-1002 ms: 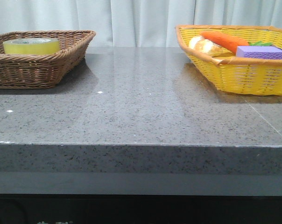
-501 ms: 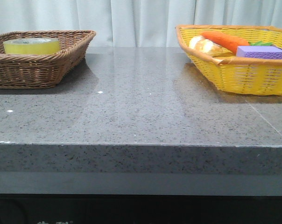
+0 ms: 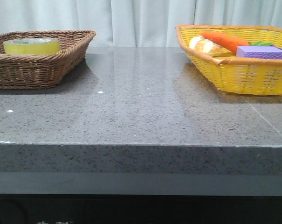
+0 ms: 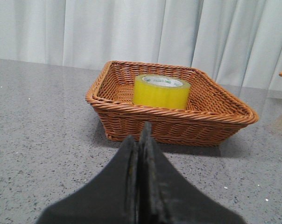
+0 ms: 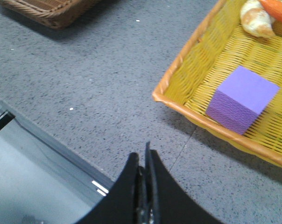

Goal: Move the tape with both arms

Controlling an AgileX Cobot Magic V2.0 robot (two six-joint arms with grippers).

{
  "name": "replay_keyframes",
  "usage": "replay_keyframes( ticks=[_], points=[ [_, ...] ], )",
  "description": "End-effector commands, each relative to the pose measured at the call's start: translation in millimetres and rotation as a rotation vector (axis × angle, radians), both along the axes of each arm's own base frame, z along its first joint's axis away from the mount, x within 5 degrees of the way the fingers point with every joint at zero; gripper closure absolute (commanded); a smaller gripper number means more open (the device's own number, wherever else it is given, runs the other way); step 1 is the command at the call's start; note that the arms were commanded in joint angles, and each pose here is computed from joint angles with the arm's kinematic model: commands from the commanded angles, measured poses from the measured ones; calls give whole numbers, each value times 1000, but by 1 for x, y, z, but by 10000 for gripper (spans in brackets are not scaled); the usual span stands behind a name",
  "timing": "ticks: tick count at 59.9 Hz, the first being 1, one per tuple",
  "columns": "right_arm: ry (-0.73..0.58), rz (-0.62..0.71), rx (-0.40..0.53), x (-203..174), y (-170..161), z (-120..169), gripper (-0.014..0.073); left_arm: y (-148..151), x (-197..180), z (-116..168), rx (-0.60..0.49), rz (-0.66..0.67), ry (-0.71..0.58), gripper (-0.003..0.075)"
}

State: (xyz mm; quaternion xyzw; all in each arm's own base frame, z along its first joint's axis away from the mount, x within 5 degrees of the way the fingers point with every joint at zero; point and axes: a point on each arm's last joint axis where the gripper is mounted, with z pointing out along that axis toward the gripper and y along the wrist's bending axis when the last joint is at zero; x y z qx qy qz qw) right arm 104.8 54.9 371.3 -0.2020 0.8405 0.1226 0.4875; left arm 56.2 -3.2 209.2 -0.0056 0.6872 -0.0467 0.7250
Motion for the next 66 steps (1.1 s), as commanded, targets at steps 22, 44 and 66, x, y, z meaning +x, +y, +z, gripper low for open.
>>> replay_keyframes(
  ticks=[22, 44, 66],
  points=[
    [-433, -338, 201, -36, -44, -57, 663, 0, -2, 6, -16, -3, -92, 741],
    [-564, -468, 234, -50, -54, -130, 663, 0, -2, 6, -16, -3, -92, 741],
    [-642, -480, 250, -51, -55, -158, 663, 0, -2, 6, -16, -3, -91, 741]
  ],
)
